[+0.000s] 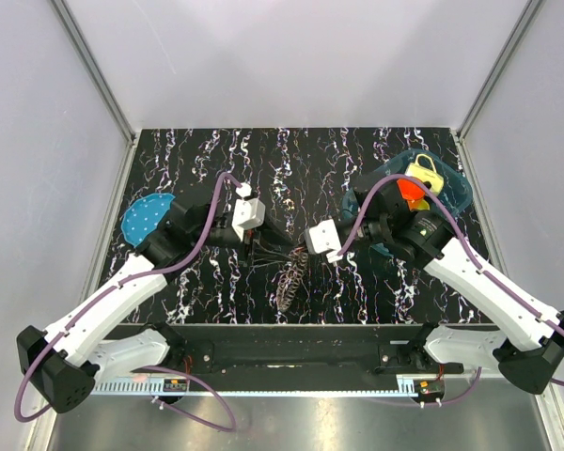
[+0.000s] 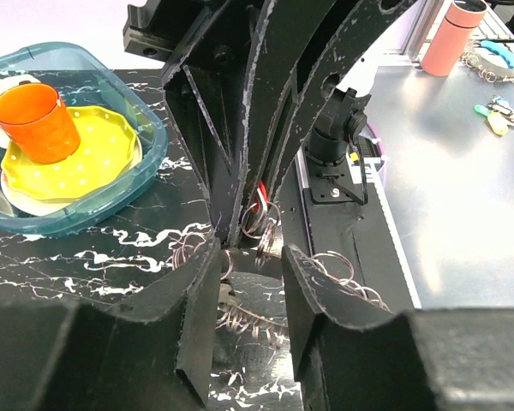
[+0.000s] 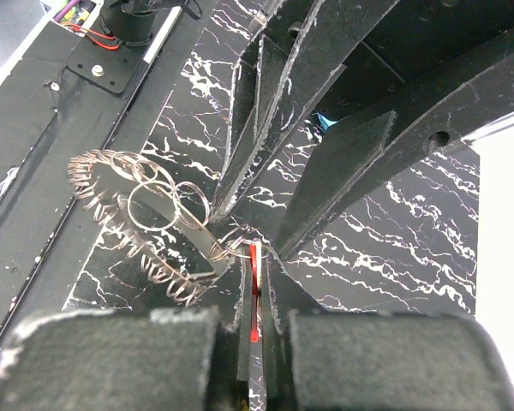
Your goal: Remove the keys from the keyring
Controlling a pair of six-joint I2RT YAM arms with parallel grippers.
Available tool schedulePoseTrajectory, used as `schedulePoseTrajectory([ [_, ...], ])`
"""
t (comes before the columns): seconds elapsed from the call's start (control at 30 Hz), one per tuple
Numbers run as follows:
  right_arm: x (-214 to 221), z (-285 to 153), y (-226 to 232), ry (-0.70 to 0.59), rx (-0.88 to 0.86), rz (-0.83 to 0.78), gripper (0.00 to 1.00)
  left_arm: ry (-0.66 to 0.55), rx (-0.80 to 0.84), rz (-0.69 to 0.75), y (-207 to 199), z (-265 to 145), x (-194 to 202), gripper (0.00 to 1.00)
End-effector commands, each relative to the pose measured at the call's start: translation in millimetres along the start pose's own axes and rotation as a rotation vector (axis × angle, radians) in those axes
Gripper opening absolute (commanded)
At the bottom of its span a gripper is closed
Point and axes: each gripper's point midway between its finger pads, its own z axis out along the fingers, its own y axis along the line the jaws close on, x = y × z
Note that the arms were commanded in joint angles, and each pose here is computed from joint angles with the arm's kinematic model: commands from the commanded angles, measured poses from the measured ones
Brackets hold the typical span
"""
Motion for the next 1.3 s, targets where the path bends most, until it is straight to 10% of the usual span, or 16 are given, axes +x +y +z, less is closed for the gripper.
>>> schedulePoseTrajectory([
  [0.0, -23, -9, -19, -0.050, 0.079, -0.076, 0.00, -0.009, 0.023, 0.020, -1, 2, -4, 0.34],
  [0.33, -17, -10, -26, -0.018, 0.115, -0.032, 0.00, -0.010, 0.039, 0.004, -3, 3, -4, 0.18],
  [0.87, -14, -10, -34, 0.005, 0.142, -0.010, 0.00, -0.025, 0.101, -0.026, -9, 6, -9, 0.31],
  [1.27, -8, -15, -27, 0.027, 0.162, 0.036, 0.00, -0.033, -0.012, -0.049, 6, 5, -9, 0.00],
])
